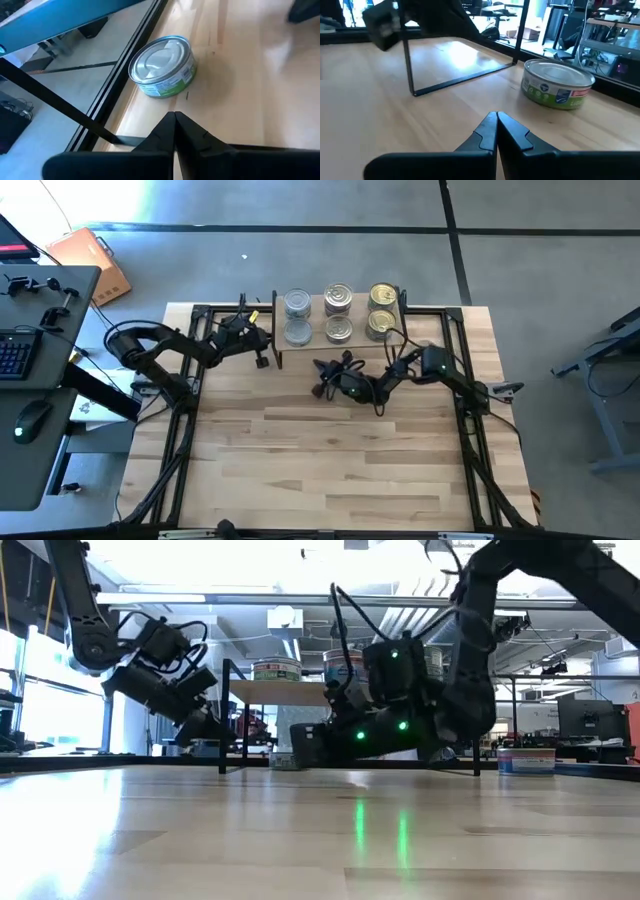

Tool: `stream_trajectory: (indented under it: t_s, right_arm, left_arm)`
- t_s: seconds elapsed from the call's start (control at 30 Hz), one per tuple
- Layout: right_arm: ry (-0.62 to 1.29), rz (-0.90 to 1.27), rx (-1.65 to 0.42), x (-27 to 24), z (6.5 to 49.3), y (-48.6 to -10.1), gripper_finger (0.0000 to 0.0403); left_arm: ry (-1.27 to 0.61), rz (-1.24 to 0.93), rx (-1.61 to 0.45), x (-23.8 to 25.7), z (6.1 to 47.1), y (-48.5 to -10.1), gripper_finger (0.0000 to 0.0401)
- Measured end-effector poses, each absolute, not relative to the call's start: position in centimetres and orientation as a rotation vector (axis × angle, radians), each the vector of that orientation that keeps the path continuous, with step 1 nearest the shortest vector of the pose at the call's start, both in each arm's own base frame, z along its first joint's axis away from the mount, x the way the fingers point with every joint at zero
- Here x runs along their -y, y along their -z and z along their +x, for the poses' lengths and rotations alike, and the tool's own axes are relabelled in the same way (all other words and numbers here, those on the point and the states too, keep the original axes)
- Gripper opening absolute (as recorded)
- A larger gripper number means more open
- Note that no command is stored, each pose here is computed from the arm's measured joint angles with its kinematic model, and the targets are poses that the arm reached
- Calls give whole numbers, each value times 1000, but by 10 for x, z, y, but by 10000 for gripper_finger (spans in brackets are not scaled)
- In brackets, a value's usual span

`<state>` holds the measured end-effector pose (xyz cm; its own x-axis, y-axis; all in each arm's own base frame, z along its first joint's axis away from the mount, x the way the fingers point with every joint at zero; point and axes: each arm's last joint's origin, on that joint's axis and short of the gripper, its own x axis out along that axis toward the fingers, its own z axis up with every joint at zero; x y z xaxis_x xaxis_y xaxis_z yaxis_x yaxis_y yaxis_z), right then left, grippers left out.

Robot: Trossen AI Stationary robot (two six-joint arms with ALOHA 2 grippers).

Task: Stack canned seafood by type on shelf
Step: Stack the blue tuna can on top of the other blue tuna can on the shelf

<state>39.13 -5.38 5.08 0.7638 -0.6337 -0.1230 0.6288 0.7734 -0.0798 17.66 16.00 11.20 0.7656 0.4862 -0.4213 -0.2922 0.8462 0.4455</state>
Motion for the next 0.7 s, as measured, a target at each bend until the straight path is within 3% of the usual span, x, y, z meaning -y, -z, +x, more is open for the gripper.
stream_trajectory:
  t_s: [0.7]
  right_arm:
    - [873,-4,-90,99,418,-62,0]
  left_arm:
    - [-398,335,-561,-152,171,-107,0]
